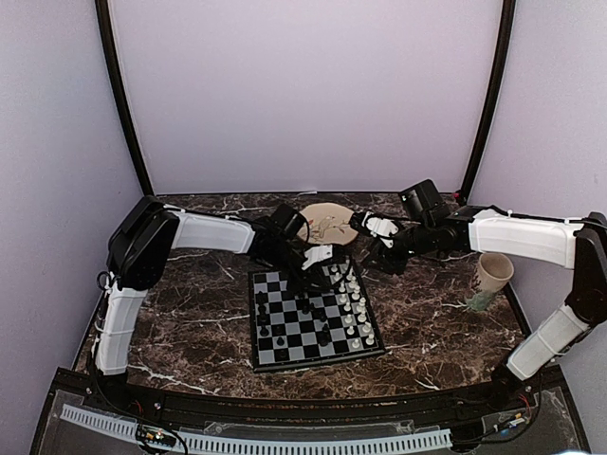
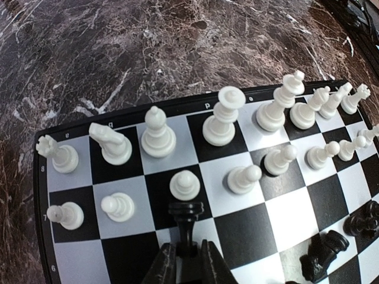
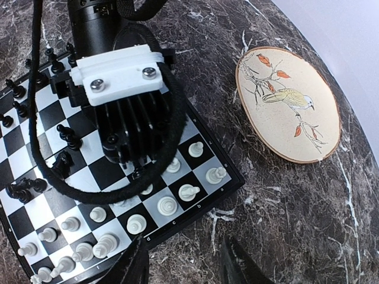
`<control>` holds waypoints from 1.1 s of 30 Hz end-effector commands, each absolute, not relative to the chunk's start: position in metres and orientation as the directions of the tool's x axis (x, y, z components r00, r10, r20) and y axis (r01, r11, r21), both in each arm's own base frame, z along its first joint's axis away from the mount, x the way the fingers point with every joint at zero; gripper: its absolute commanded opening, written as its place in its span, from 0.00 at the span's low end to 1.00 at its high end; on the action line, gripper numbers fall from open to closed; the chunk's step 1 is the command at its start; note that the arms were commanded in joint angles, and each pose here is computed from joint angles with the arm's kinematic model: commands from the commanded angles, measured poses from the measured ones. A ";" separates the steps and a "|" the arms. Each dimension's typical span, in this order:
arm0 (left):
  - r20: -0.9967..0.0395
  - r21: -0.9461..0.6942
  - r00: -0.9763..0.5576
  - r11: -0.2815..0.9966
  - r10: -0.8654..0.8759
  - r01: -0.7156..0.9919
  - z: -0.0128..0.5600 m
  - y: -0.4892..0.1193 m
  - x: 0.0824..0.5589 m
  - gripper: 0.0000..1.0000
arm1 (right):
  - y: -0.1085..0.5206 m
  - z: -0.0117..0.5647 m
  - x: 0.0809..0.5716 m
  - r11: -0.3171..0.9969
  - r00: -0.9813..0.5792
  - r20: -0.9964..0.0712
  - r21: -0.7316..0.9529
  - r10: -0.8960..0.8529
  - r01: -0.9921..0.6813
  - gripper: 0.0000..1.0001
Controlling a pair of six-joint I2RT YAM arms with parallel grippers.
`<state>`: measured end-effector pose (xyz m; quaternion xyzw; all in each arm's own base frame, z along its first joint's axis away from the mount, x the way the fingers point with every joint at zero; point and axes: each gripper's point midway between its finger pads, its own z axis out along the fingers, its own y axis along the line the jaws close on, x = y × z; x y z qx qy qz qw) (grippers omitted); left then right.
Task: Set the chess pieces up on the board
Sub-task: Pick up the rook from the chessboard.
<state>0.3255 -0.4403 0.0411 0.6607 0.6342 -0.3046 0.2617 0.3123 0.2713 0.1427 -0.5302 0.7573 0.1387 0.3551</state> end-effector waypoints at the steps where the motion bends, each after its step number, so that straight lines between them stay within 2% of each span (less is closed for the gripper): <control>1: -0.685 -0.085 -0.049 -0.013 0.727 0.996 0.047 -0.418 0.316 0.14 | 0.278 0.149 0.315 0.391 -0.182 -0.703 -0.147 -0.688 -0.909 0.41; 10: -0.753 -0.156 -0.118 -0.001 0.647 0.988 0.071 -0.430 0.314 0.12 | 0.279 0.156 0.318 0.406 -0.193 -0.711 -0.141 -0.676 -0.903 0.42; 13: -0.764 -0.155 -0.124 0.007 0.633 0.988 0.071 -0.431 0.315 0.27 | 0.279 0.155 0.318 0.409 -0.195 -0.709 -0.144 -0.678 -0.901 0.41; 18: -0.790 -0.140 -0.119 0.013 0.601 0.990 0.069 -0.437 0.317 0.41 | 0.279 0.151 0.318 0.407 -0.197 -0.702 -0.143 -0.684 -0.902 0.41; 22: -0.786 -0.121 -0.123 0.045 0.605 0.992 0.061 -0.441 0.327 0.41 | 0.278 0.150 0.319 0.409 -0.199 -0.700 -0.145 -0.686 -0.901 0.41; 33: -0.754 -0.080 -0.162 0.155 0.636 0.985 0.044 -0.437 0.344 0.34 | 0.278 0.148 0.318 0.404 -0.198 -0.698 -0.142 -0.688 -0.903 0.41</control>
